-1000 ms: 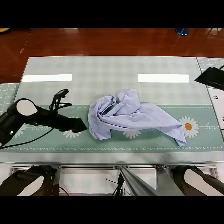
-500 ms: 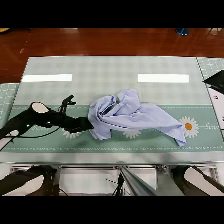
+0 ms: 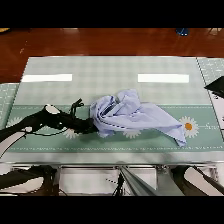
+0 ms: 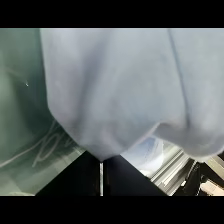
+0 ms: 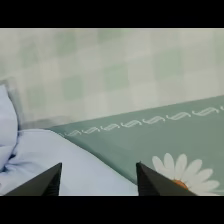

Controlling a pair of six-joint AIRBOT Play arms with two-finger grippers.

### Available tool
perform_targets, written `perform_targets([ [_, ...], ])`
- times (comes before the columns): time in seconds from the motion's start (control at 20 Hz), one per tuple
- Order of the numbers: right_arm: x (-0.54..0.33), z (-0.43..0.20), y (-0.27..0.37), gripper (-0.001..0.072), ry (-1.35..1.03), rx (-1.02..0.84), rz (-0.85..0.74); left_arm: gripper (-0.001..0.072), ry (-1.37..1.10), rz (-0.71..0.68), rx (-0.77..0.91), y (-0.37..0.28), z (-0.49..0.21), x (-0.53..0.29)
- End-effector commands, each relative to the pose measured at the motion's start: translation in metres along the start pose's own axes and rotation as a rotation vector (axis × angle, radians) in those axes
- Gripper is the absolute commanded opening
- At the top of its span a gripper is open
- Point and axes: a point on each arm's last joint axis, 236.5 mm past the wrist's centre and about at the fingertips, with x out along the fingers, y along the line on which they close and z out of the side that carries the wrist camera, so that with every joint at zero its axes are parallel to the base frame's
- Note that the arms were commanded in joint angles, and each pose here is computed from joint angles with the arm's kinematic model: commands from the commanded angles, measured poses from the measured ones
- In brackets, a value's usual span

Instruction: Fold the shirts.

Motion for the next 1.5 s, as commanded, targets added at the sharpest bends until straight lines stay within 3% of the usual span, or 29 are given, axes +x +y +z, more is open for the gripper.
perform_targets([
  [0.0,0.013,-0.038,-0.037,0.0546,0.092,0.097,-0.055,0.0022,0.033,-0.027,0.026,-0.007,-0.007,0.002],
  [0.15,0.046,-0.101,-0.053,0.0546,0.219,0.252,0.008,0.0022,0.07,-0.051,0.06,-0.013,-0.016,-0.001],
  [0.4,0.083,-0.184,-0.055,0.0546,0.392,0.26,0.047,0.0022,0.033,-0.086,0.075,-0.021,-0.009,-0.02],
  [0.95,0.106,-0.201,-0.078,0.0528,0.362,0.257,-0.042,0.0022,-0.01,-0.112,0.079,-0.024,-0.001,-0.037],
  [1.0,0.112,-0.208,-0.075,0.0506,0.383,0.25,-0.038,0.0022,-0.01,-0.112,0.08,-0.024,-0.001,-0.037],
  [1.05,0.118,-0.215,-0.07,0.0426,0.406,0.237,-0.03,0.0022,-0.01,-0.112,0.08,-0.024,-0.001,-0.037],
  [1.1,0.125,-0.218,-0.063,0.0316,0.419,0.227,-0.015,0.0022,-0.01,-0.112,0.08,-0.024,-0.001,-0.037],
  [1.15,0.129,-0.218,-0.056,0.0145,0.425,0.215,0.002,0.0022,-0.012,-0.113,0.082,-0.025,0.0,-0.038],
  [1.2,0.129,-0.213,-0.052,0.0019,0.416,0.206,0.012,0.0022,-0.018,-0.115,0.091,-0.028,0.003,-0.04],
  [1.45,0.078,-0.096,0.009,0.0019,0.111,0.092,0.186,0.002,-0.161,-0.216,0.3,-0.103,0.053,-0.117],
])
